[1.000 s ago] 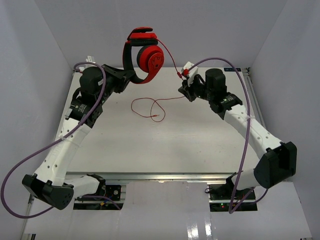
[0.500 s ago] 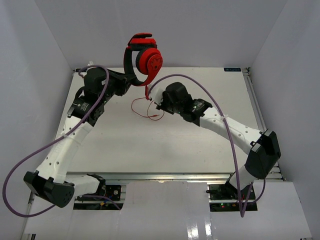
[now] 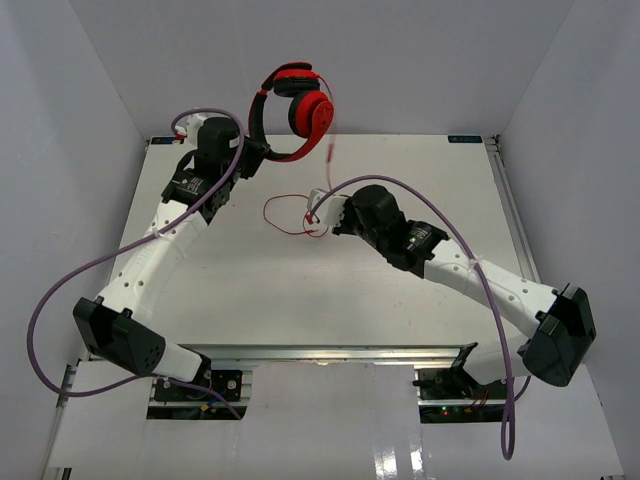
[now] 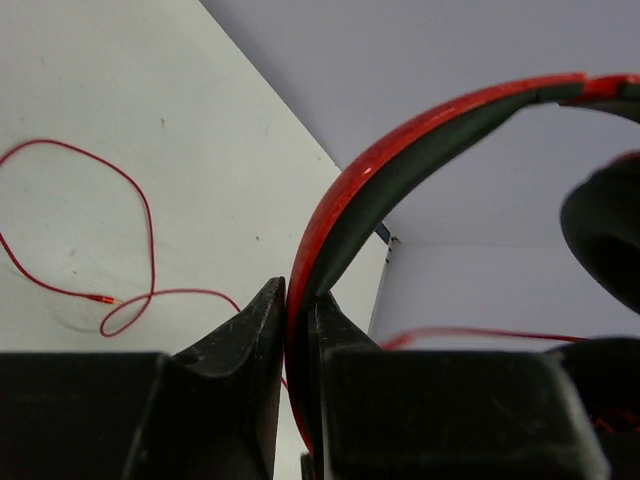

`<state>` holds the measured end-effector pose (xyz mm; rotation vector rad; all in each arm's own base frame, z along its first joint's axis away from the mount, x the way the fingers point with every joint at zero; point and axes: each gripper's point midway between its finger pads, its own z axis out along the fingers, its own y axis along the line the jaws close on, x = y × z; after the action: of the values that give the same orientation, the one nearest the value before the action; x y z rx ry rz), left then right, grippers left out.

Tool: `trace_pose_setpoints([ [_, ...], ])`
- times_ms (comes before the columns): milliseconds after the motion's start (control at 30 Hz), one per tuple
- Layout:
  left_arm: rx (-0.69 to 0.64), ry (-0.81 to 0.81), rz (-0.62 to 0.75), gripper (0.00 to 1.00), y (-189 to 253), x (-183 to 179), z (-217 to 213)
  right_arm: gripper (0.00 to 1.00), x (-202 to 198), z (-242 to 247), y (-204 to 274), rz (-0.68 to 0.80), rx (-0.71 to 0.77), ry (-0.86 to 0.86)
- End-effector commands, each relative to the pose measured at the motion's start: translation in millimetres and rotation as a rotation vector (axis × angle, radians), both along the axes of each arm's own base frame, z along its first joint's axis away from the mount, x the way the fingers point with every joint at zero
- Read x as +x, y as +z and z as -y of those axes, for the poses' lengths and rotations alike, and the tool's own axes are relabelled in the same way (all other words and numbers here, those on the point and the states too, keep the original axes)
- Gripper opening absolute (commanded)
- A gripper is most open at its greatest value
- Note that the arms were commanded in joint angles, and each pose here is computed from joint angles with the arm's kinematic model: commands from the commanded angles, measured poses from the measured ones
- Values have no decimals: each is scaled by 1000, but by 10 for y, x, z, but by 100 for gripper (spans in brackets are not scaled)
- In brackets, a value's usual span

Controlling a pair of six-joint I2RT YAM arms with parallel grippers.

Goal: Wrap the headphones

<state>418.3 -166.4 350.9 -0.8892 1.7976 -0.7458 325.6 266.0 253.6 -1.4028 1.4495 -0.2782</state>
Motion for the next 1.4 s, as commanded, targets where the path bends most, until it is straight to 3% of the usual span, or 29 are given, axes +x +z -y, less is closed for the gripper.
trace_pose_setpoints([
  [0, 160, 78, 60, 0, 100, 126, -212, 8, 68, 161, 435, 204, -53, -23],
  [167, 310, 107, 1, 0, -240, 190, -302, 8, 45, 284, 612, 264, -49, -50],
  [400, 256, 44, -21, 0, -395, 194, -142, 8, -52, 216, 449, 189, -43, 9],
  [533, 317, -6, -3, 0, -372, 194, -120, 8, -125, 221, 554, 200, -49, 55],
  [633, 422, -102, 12, 0, -447, 245, -39, 8, -192, 191, 726, 202, -60, 111],
  [767, 529, -370, 26, 0, -688, 214, 277, 8, -189, 222, 1095, 252, -47, 120],
  [967, 689, -554, 102, 0, -969, -5, 299, 8, -187, 387, 1530, 289, 26, 128],
  [1200, 692, -779, 189, 0, -1092, -245, 550, 8, -202, 285, 1501, 249, 52, 178],
  [1367, 736, -849, 268, 0, -1015, -417, 572, 8, -31, 368, 1488, 251, 80, 136],
])
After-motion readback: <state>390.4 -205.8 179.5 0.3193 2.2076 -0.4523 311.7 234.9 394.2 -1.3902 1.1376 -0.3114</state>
